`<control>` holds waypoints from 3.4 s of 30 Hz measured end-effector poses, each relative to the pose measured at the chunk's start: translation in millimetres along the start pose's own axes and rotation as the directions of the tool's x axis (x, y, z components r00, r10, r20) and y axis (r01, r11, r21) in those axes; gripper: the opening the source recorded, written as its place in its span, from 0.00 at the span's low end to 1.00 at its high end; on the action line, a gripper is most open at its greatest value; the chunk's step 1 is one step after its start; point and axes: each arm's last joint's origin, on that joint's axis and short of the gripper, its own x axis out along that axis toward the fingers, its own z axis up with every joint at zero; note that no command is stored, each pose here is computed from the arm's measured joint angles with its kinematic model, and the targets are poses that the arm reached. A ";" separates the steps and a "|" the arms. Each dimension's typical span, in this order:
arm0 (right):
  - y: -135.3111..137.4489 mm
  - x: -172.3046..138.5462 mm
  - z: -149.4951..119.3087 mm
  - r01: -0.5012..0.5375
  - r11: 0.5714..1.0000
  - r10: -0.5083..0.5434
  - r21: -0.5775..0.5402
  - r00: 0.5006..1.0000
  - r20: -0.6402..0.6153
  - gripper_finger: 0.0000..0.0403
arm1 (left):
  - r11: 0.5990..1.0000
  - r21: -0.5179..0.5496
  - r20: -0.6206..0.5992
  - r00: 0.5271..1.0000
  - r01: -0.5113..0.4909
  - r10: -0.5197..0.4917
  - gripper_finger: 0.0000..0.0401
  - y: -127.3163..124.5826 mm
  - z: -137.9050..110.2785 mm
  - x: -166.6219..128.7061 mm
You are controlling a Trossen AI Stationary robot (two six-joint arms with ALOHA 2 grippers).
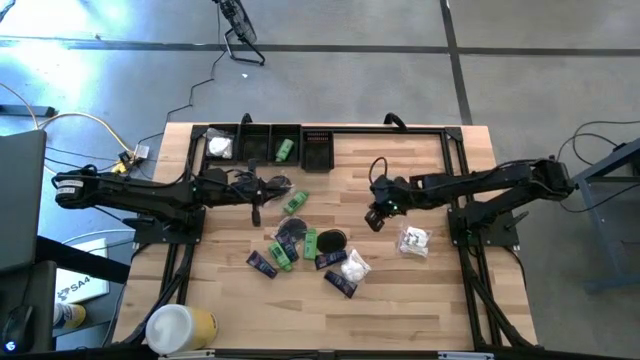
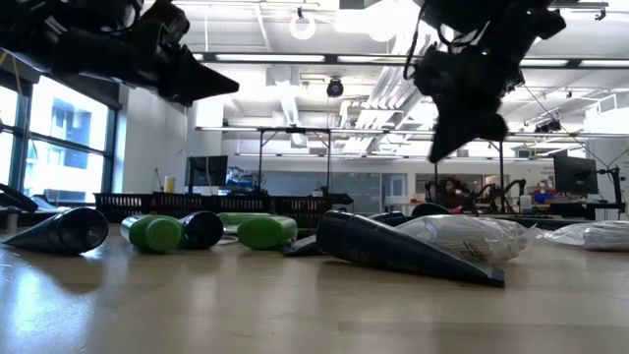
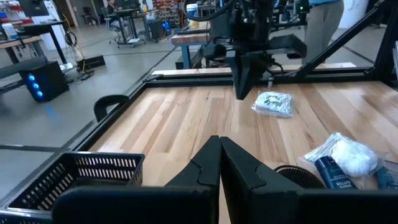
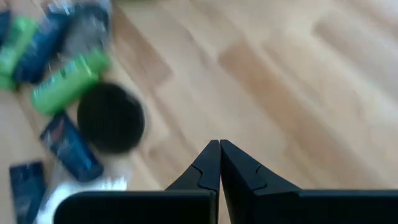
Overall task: Pick & Place Travel size toiletries
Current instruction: Put the cotton pack into the left black bin
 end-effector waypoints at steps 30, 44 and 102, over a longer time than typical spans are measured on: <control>-22.4 -7.0 -97.4 0.490 0.833 -0.302 0.256 0.791 -0.532 0.01 | 1.000 0.007 -0.060 0.998 0.004 -0.004 0.01 -0.5 -5.7 -0.1; -19.9 13.1 -103.3 0.327 0.886 -0.184 0.328 0.898 -0.400 0.01 | 1.000 0.012 -0.060 0.998 0.004 -0.003 0.01 -0.4 -5.7 -0.1; -22.6 32.2 -25.6 -0.099 0.971 0.081 0.217 0.993 0.091 0.01 | 1.000 0.010 -0.062 0.998 0.005 -0.004 0.01 -0.5 -5.7 0.0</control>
